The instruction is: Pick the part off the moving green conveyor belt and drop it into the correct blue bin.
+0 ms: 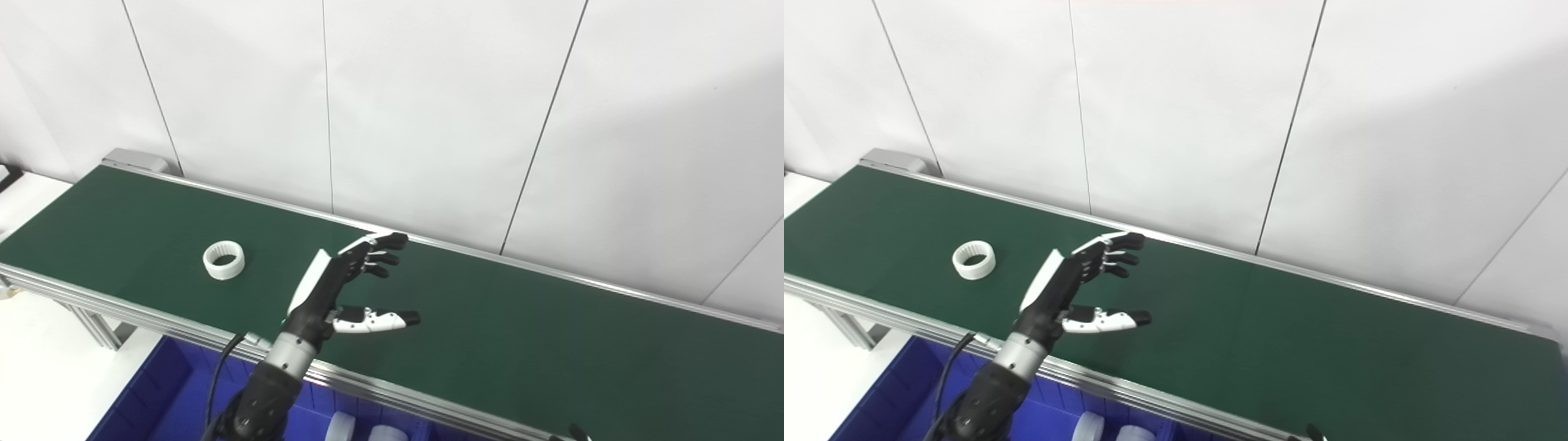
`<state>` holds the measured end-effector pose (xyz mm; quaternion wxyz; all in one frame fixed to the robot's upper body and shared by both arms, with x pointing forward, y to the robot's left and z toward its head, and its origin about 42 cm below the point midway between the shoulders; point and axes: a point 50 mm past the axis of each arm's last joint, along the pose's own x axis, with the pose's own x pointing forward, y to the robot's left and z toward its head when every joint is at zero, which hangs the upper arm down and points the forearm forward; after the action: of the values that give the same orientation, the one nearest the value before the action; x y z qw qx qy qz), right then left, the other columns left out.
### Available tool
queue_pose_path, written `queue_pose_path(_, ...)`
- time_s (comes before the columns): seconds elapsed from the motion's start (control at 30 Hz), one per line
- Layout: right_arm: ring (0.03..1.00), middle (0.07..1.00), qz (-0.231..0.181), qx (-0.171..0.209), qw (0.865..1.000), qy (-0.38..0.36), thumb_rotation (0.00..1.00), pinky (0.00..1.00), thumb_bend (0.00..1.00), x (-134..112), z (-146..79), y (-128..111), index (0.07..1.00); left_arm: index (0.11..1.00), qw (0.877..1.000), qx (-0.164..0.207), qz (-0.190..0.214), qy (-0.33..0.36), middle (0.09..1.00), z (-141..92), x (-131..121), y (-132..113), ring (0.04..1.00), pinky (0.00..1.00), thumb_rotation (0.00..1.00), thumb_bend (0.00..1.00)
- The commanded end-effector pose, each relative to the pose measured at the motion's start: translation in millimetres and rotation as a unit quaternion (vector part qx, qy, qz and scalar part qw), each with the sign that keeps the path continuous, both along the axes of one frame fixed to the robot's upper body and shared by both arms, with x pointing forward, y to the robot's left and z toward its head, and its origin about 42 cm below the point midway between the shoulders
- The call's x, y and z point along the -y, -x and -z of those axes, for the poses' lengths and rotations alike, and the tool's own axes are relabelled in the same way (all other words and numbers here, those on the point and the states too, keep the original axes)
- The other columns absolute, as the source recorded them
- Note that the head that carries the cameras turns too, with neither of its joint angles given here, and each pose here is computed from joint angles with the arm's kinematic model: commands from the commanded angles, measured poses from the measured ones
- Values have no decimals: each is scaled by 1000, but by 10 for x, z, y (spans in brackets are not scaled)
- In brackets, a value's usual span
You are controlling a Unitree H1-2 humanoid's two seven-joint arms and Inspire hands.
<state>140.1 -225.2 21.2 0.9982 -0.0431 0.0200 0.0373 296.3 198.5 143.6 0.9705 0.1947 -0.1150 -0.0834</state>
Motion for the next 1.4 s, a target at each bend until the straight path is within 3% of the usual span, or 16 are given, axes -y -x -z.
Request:
queue_pose_path(0.0, 800, 838, -4, 39, 999, -8, 969, 750, 47, -15, -96, -45, 940, 798, 998, 35, -4, -49, 803, -126, -47, -169, 736, 642, 198, 717)
queue_pose_path(0.2, 793, 829, -2, 40, 999, -11, 1000, 756, 26, -23, -99, -51, 943, 805, 980, 17, -15, -199, 801, -103, -119, -392, 764, 672, 147, 799)
queue_pose_path(0.43, 816, 847, -2, 37, 999, -16, 1000, 784, 10, -30, -82, -49, 951, 810, 955, 2, -16, -296, 824, -63, -151, -562, 784, 694, 108, 848)
queue_pose_path(0.8, 819, 847, -3, 37, 999, -13, 1000, 780, 6, -36, -72, -77, 954, 811, 932, -18, -8, -362, 831, 151, -99, -733, 786, 674, 132, 871)
queue_pose_path(1.07, 823, 848, -1, 40, 999, -10, 1000, 785, 8, -55, -96, -65, 948, 801, 906, -59, 28, -418, 843, 73, -177, -811, 829, 733, 155, 852)
queue_pose_path(1.37, 822, 849, -2, 40, 999, -8, 1000, 785, 15, -65, -92, -68, 949, 768, 897, -89, 46, -431, 830, -80, -272, -885, 813, 726, 87, 853)
